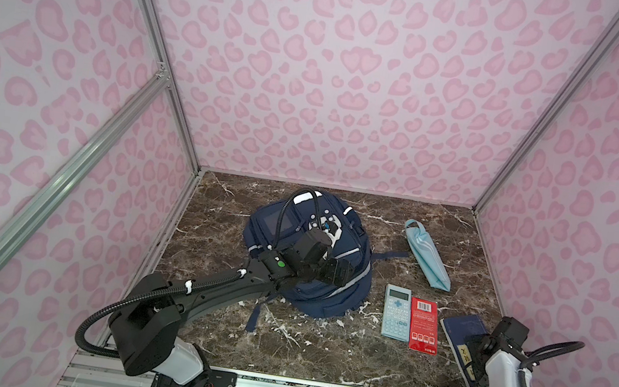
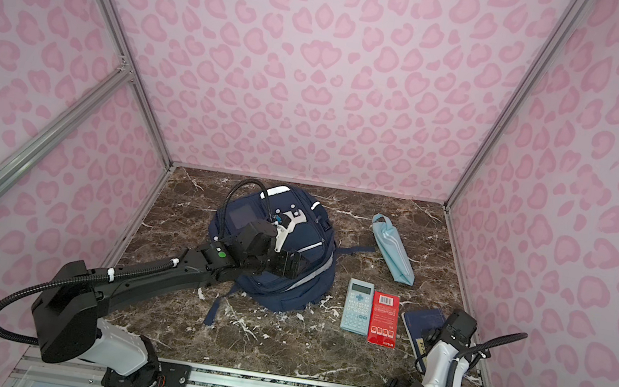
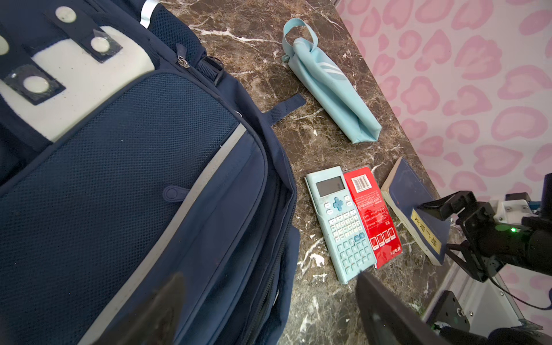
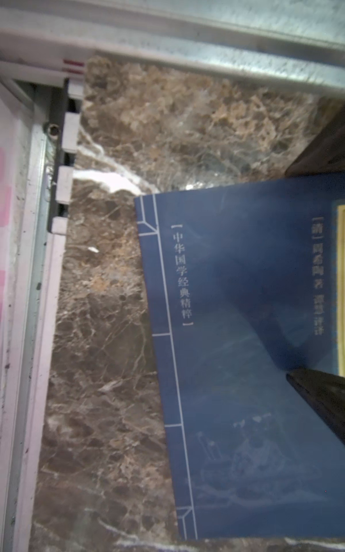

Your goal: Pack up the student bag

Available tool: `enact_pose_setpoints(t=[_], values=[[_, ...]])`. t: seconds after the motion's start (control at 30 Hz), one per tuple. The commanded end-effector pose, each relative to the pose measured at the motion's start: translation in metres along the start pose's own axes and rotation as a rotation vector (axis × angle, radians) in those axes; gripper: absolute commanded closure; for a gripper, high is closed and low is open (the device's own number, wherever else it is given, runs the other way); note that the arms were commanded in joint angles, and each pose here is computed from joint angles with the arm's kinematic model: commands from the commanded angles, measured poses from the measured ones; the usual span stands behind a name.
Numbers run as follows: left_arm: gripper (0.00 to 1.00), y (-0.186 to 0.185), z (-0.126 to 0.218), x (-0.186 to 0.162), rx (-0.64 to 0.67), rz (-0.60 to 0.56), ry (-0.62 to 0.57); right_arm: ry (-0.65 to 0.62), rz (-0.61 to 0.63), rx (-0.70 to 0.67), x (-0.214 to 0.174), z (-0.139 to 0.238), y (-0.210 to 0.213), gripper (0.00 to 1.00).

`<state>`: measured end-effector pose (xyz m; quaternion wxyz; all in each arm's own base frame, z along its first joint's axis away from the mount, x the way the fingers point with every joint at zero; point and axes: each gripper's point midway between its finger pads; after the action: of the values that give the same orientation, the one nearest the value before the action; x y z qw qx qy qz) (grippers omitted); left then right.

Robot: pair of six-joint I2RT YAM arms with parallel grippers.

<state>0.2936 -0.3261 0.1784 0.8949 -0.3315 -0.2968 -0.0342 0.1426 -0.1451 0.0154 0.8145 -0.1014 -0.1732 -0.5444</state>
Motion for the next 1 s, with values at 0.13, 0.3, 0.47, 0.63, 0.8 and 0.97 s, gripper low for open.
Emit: enact_pose_setpoints(t=[0.13,0.3,0.47,0.63,0.8,0.97], values=[[0.08,-0.002,0.003,0.009,-0.003,0.011,-0.043,0.133,0.065,0.118,-0.036,-0.004,0.029,0.23],[0.08,-0.001,0.003,0.012,0.014,0.013,-0.053,0.157,0.072,0.164,-0.062,0.006,0.045,0.22],[0.09,-0.002,0.0,0.012,0.006,0.017,-0.047,0.121,0.123,0.245,-0.073,0.026,0.063,0.24],[0.09,-0.006,-0.005,0.011,-0.006,0.024,-0.032,0.075,0.256,0.249,-0.066,0.04,0.074,0.22],[0.05,-0.02,-0.007,0.014,-0.058,0.037,-0.021,-0.049,0.412,0.358,-0.04,0.065,0.101,0.03],[0.0,-0.039,-0.01,0.013,-0.098,0.035,-0.007,-0.231,0.411,0.454,-0.003,0.089,0.122,0.02]])
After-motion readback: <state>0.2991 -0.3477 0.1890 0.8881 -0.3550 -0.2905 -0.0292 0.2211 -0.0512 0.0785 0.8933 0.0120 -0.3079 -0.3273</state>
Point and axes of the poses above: each gripper's point midway between its finger pads, its own z axis back along the fingers, its own y axis along the line the jaws close on, x = y × z, and after that the axes turned 14 degrees about z, right-handed
